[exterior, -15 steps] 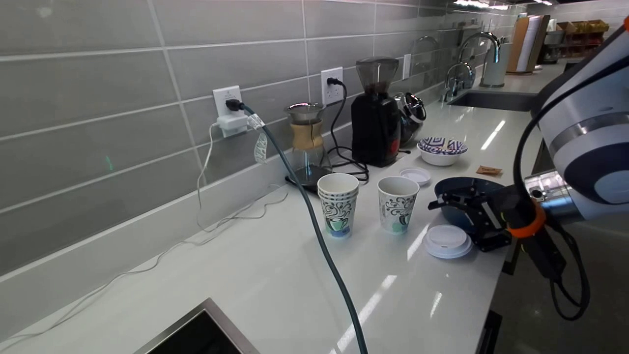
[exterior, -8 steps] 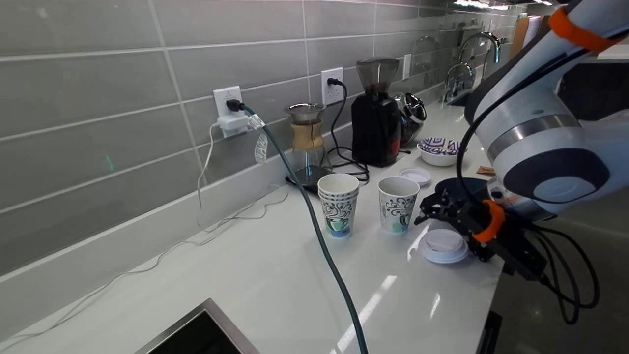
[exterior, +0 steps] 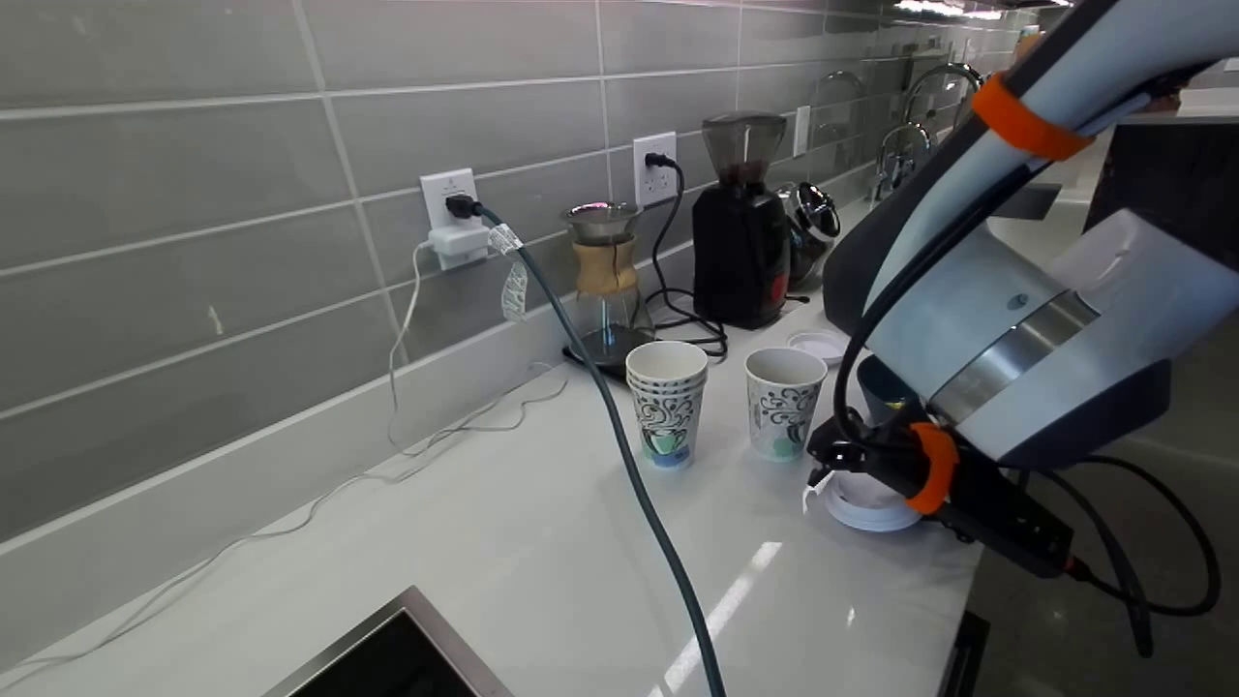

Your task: Remove the lid from the cup and put the lid upside down

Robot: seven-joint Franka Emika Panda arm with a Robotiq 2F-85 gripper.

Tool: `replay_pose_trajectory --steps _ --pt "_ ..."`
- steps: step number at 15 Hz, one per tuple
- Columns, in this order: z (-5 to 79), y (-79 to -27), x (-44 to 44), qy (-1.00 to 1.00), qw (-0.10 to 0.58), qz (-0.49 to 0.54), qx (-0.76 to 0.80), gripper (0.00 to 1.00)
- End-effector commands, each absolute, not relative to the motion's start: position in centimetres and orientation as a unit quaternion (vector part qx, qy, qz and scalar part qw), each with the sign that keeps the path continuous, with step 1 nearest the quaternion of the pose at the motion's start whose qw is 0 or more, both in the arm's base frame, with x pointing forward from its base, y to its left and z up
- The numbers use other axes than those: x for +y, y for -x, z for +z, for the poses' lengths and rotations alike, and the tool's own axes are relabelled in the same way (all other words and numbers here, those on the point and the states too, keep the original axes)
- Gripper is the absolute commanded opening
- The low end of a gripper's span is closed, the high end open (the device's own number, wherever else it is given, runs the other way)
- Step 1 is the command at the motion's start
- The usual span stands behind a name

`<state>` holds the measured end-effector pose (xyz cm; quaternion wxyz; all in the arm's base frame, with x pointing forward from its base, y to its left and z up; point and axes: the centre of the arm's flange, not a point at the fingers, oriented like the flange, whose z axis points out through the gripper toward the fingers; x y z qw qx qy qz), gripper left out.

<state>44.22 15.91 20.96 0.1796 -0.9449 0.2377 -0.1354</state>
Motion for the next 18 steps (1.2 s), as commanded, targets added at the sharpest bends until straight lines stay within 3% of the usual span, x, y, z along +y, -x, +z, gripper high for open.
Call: replay_pose_trajectory --steps 1,9,18 --pt "21.7 -44.4 15.4 0.964 0.123 -0.081 0.222 1.0" --pt "23.0 -45.0 15.7 0.983 0.073 -0.029 0.165 1.0" --pt "25.0 -45.1 15.7 0.994 -0.055 0.066 0.071 1.0"
